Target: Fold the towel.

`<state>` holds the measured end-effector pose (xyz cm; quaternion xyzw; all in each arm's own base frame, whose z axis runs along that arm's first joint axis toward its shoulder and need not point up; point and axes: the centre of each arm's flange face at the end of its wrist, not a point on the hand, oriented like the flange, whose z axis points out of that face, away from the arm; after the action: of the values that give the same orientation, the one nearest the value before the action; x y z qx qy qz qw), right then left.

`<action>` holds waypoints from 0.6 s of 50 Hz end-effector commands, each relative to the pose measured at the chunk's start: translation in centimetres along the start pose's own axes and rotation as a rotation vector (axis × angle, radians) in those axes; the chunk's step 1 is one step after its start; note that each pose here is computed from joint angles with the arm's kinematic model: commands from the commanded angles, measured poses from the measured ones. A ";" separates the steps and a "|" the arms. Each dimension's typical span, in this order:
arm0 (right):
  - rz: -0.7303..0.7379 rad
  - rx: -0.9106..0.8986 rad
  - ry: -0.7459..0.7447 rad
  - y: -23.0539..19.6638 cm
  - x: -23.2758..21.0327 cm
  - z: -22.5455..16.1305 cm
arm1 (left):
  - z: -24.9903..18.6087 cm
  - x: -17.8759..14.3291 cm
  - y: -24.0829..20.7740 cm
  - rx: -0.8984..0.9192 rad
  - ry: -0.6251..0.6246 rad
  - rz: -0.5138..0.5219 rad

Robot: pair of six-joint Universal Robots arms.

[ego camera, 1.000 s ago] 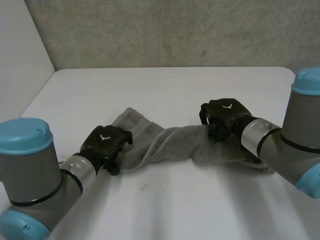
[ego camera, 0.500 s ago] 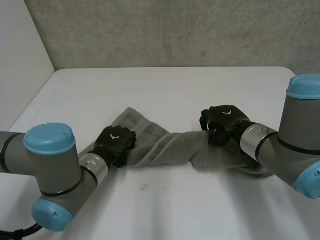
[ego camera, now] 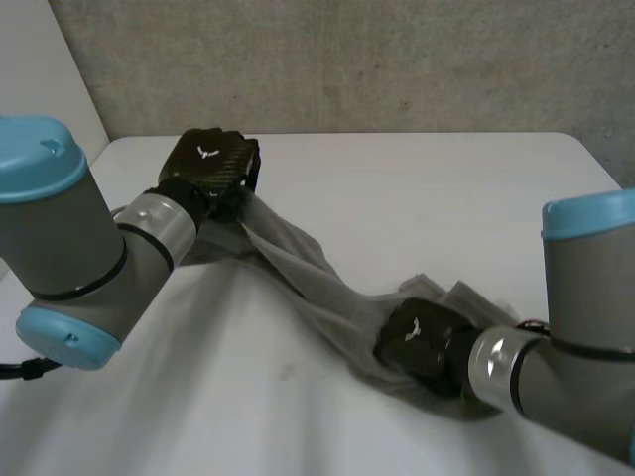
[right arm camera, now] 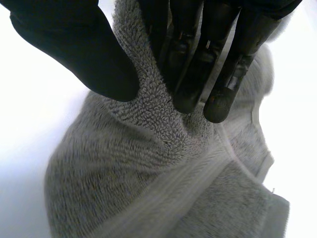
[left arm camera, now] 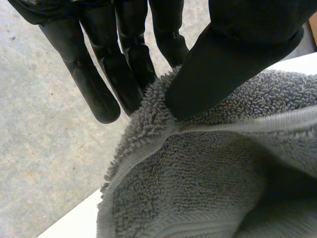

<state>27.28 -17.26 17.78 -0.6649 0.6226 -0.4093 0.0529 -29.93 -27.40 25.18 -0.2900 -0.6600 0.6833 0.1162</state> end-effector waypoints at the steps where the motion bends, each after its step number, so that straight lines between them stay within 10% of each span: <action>1: 0.137 0.219 0.277 -3.2 4.8 -0.9 | 0.0 0.0 -0.6 -0.001 0.004 -0.001; 9: 0.576 0.355 0.412 -2.5 12.0 -2.0 | -1.2 1.7 -1.7 0.011 0.047 -0.001; 30: 0.683 0.211 0.007 -0.1 7.1 9.0 | -3.8 1.8 -3.8 0.015 0.060 0.000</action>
<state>30.64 -27.41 18.50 -0.3922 0.7533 -0.4721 0.2361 -30.24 -22.73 28.58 -0.3112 -0.6503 0.6786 0.1405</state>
